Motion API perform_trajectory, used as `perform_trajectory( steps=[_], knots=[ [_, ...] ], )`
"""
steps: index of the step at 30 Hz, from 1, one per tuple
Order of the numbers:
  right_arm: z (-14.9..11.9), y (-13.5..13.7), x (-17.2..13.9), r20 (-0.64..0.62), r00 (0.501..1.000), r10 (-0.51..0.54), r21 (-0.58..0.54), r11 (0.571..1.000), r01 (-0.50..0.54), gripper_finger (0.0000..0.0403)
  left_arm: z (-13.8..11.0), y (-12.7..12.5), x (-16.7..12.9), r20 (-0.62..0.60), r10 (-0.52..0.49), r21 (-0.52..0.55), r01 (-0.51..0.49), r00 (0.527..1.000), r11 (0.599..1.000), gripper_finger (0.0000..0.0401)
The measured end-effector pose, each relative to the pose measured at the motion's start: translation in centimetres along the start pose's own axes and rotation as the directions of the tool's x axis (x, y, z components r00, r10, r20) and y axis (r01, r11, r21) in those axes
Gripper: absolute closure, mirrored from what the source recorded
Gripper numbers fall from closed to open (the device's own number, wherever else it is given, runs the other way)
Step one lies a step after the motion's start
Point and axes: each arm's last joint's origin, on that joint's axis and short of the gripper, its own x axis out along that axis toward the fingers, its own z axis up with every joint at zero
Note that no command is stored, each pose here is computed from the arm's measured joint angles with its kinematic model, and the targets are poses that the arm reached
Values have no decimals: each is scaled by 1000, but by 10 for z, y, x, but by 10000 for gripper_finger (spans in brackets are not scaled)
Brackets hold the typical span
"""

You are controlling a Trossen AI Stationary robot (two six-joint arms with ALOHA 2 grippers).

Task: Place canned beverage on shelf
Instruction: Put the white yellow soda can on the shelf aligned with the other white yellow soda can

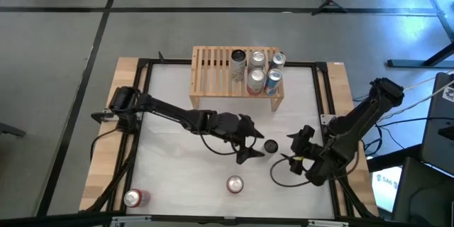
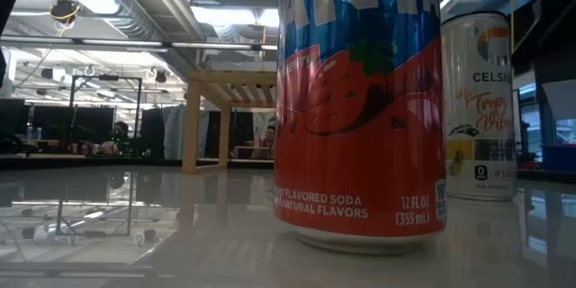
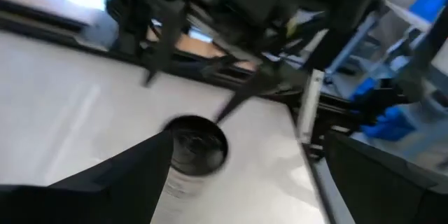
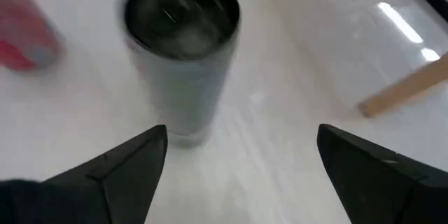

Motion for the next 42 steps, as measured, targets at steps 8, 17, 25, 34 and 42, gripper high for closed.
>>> perform_trajectory(
  steps=[8, 17, 25, 34, 42],
  knots=[
    [2, -3, -18, 76, 995, 70, 78, 994, -76, 42, -11, 1, 15, 68, 31, 67, -35, 997, 997, 39],
    [-4, -2, -30, 127, 986, 110, 117, 985, -125, 42, -17, 3, 24, 146, 138, 136, -158, 980, 978, 39],
    [-4, -2, -30, 129, 986, 106, 122, 985, -122, 42, -32, 4, 37, 140, 108, 136, -127, 984, 983, 39],
    [-4, -3, -30, 125, 987, 97, 111, 988, -111, 42, -51, 18, 52, 121, 126, 134, -142, 985, 981, 39],
    [-5, -4, -30, 122, 988, 91, 121, 987, -105, 42, -65, 24, 61, 89, 133, 139, -145, 987, 980, 39]
  ],
)
